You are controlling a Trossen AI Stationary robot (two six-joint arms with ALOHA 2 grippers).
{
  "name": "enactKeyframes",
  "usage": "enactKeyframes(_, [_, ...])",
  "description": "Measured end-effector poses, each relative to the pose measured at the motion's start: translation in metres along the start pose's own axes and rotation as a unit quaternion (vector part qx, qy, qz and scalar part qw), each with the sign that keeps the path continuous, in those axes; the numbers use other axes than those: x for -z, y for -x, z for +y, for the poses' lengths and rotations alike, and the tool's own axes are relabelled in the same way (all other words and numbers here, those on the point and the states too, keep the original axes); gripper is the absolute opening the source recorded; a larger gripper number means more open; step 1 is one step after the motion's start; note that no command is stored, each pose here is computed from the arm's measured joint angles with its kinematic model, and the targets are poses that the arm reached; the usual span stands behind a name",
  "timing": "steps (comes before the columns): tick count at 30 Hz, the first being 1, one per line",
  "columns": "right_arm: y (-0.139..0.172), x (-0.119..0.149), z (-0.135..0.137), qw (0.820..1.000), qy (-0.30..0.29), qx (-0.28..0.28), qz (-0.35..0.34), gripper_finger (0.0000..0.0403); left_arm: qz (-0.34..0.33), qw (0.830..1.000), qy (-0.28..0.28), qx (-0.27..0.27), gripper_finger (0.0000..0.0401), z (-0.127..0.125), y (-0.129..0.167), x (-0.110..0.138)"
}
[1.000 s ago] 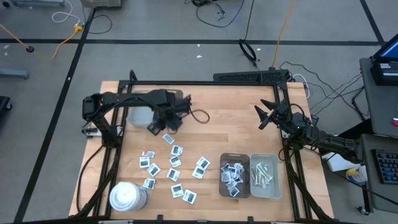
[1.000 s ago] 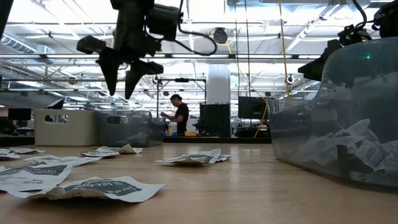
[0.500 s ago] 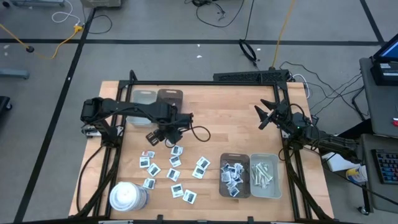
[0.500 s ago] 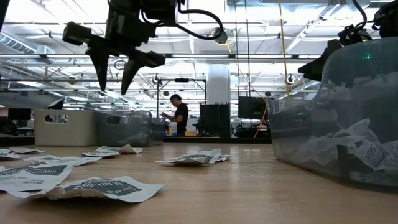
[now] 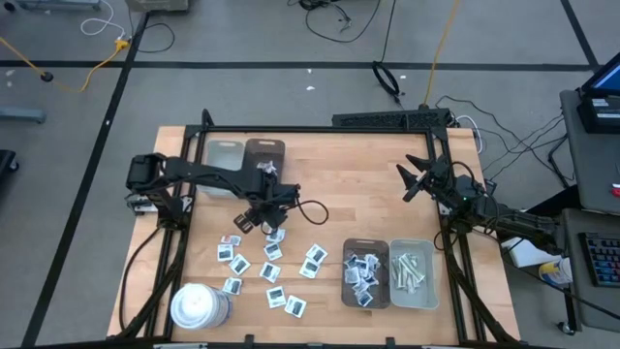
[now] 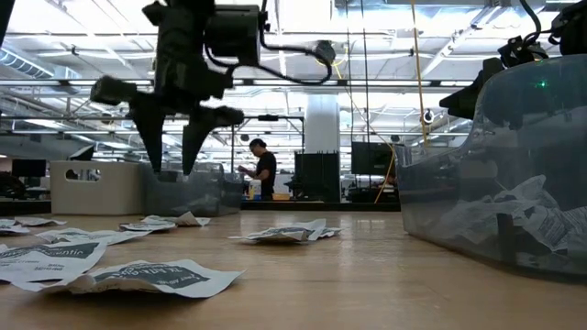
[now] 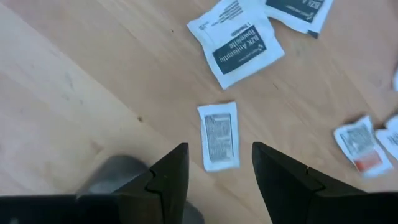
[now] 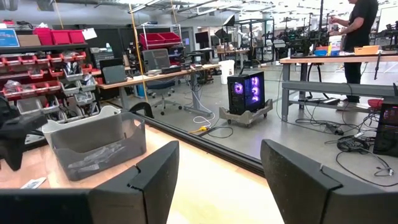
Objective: Pick & Place First Aid Supplies
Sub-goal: Put the white ointment pack into the top black bin
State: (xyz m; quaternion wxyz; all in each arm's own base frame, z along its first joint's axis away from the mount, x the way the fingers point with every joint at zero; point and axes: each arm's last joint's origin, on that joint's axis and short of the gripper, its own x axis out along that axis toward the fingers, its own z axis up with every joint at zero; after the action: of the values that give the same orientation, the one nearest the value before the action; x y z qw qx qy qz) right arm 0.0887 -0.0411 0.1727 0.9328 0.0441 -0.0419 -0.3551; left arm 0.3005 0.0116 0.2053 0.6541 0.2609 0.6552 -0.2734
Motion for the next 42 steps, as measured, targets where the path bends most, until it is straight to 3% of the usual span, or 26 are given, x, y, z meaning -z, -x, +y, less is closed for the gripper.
enactKeyframes(21, [0.0,0.0,0.0,1.0,0.0,0.0,0.0,0.022,-0.028,0.997,0.075,-0.018,0.0182,-0.014,-0.062,0.008])
enactKeyframes(25, [0.0,0.0,0.0,1.0,0.0,0.0,0.0,0.022,-0.029,0.996,0.083,0.003,0.0178,-0.015,-0.067,0.008])
enactKeyframes(31, [0.0,0.0,0.0,1.0,0.0,0.0,0.0,0.0223,-0.053,0.996,0.058,0.04,0.0109,-0.019,-0.073,0.003])
enactKeyframes(37, [0.0,0.0,0.0,1.0,0.0,0.0,0.0,0.0224,-0.051,0.996,0.069,0.024,0.0015,-0.017,-0.073,0.002])
enactKeyframes(42, [0.0,0.0,0.0,1.0,0.0,0.0,0.0,0.0224,-0.039,0.996,0.077,0.018,0.0014,-0.019,-0.071,0.003])
